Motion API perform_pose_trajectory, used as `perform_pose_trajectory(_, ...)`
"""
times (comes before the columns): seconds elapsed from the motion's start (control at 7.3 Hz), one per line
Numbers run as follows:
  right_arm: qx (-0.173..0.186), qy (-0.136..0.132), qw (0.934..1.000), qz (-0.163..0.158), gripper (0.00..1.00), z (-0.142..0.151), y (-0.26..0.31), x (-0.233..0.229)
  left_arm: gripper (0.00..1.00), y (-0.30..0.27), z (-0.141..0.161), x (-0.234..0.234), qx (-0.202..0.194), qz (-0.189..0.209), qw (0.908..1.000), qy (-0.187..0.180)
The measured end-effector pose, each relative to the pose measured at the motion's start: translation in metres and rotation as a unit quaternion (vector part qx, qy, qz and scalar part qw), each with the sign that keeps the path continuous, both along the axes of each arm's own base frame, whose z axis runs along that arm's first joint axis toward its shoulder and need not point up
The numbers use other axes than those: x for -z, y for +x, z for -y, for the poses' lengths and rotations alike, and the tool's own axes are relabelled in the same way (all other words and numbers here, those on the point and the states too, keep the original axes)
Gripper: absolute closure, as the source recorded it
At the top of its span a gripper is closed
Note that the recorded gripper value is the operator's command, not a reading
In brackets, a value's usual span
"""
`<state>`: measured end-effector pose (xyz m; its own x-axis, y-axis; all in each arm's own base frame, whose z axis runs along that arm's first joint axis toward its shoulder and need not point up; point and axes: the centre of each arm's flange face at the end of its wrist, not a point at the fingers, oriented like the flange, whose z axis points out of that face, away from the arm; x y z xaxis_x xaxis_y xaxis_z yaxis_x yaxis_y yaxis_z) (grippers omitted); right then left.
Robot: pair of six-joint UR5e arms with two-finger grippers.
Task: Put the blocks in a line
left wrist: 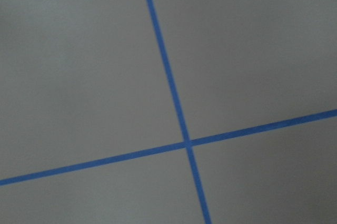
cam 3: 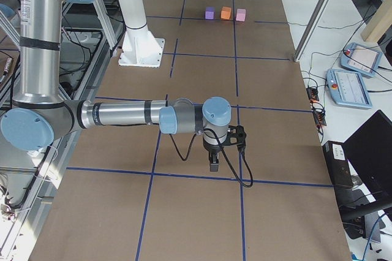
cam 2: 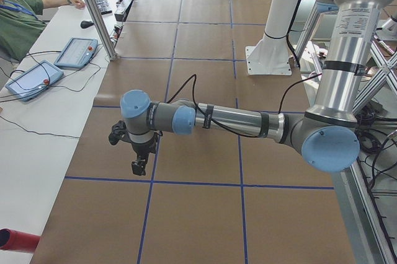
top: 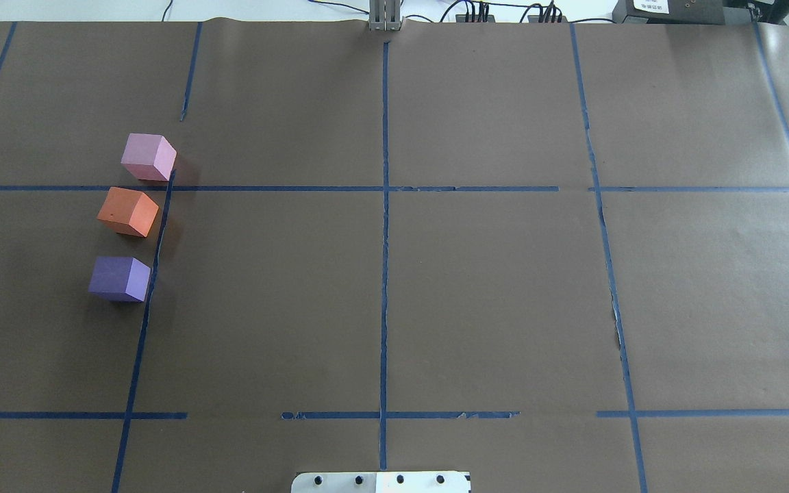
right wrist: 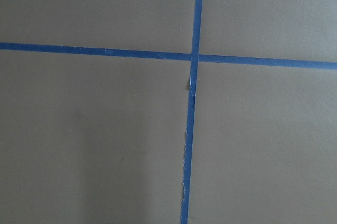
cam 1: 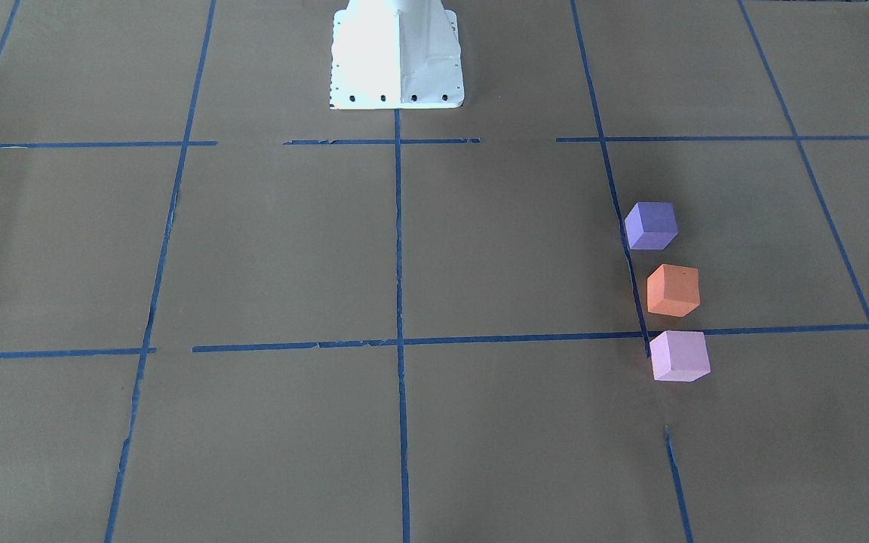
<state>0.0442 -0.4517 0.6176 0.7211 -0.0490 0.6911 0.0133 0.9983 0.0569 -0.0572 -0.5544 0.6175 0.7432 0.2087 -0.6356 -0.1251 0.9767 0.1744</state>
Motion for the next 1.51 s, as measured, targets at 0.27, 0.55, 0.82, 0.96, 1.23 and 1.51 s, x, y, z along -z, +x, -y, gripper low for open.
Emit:
perform_pose_trajectory(0.27,0.0,0.0,1.0,0.0,0.0,0.0,0.0,0.0,0.0,-0.006,-0.024,-0.028,0.0,-0.054,0.9982,-0.025)
perform_pose_trajectory(0.55,0.0,0.0,1.0,0.0,0.0,0.0,0.0,0.0,0.0,-0.005,-0.028,-0.03,-0.001,-0.064,0.9976,-0.025)
perform_pose_trajectory(0.82,0.0,0.0,1.0,0.0,0.0,0.0,0.0,0.0,0.0,-0.005,-0.028,-0.031,-0.001,-0.065,0.9976,-0.021)
perform_pose_trajectory(0.96,0.0,0.0,1.0,0.0,0.0,0.0,0.0,0.0,0.0,-0.005,-0.029,-0.031,-0.001,-0.065,0.9977,-0.021)
perform_pose_trajectory(1.23,0.0,0.0,1.0,0.0,0.0,0.0,0.0,0.0,0.0,-0.005,-0.029,-0.032,0.0,-0.065,0.9976,-0.022)
perform_pose_trajectory(1.51,0.0,0.0,1.0,0.0,0.0,0.0,0.0,0.0,0.0,-0.005,-0.029,-0.032,0.0,-0.065,0.9976,-0.022)
